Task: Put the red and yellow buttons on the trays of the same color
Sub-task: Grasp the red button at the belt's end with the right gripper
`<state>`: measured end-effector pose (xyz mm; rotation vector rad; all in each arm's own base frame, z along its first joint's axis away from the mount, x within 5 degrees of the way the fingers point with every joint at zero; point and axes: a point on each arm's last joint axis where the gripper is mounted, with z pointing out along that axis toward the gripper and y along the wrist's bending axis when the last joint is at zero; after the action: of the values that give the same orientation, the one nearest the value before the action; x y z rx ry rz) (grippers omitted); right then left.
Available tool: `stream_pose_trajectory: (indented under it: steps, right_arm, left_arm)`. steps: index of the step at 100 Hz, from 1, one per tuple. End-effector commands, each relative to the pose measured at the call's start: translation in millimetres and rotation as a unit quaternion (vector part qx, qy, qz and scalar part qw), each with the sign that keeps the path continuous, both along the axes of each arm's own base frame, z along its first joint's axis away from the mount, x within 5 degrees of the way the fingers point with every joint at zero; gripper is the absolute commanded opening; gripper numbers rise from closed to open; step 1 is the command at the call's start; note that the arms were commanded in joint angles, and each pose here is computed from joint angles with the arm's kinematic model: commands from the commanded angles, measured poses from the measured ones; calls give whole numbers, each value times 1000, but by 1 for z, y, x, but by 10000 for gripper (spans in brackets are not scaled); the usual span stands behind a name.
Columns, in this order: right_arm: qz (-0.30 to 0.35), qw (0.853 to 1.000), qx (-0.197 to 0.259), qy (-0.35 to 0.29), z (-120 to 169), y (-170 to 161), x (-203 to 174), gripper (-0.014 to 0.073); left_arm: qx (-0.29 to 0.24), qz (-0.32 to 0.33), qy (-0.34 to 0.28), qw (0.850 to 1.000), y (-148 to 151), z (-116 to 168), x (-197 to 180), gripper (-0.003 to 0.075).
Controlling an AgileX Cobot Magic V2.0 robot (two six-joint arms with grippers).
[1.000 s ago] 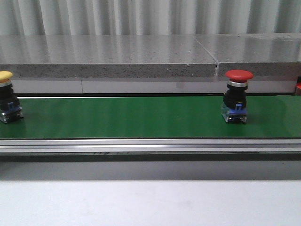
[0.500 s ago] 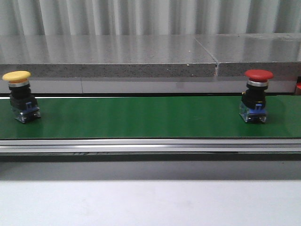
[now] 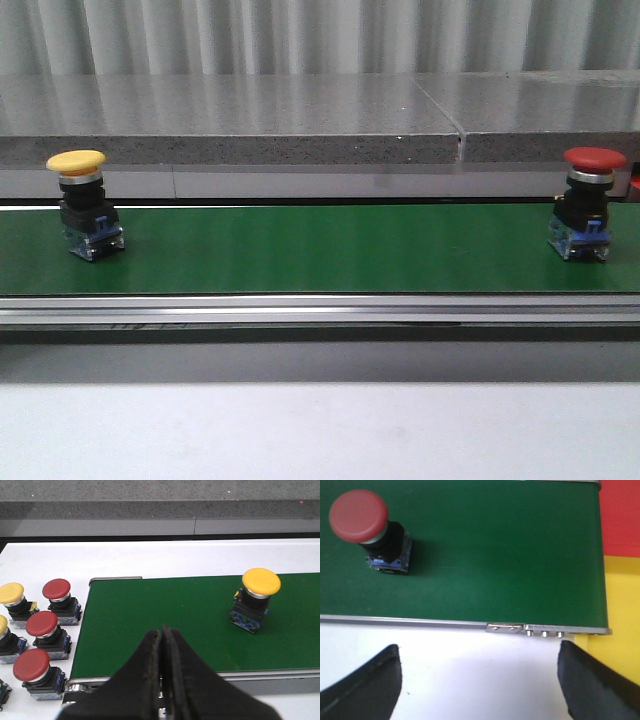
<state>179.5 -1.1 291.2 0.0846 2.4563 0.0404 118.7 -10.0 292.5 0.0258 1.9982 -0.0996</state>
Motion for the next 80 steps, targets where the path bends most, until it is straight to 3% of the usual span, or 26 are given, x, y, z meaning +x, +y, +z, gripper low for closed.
stream_pose_trajectory:
  steps: [1,24,69,80]
  right_arm:
    - [11,1000,2,-23,16,2,11,632]
    - [45,999,14,8,17,7,53,632]
    - [45,998,16,51,-12,6,120,622]
    - [44,997,16,56,-17,5,130,567]
  left_arm:
    - [-9,-2,-54,999,-1,16,3,-20]
    - [-9,-2,-54,999,-1,16,3,-20]
    - [-9,-2,-54,999,-1,16,3,-20]
    - [-9,-2,-54,999,-1,16,3,-20]
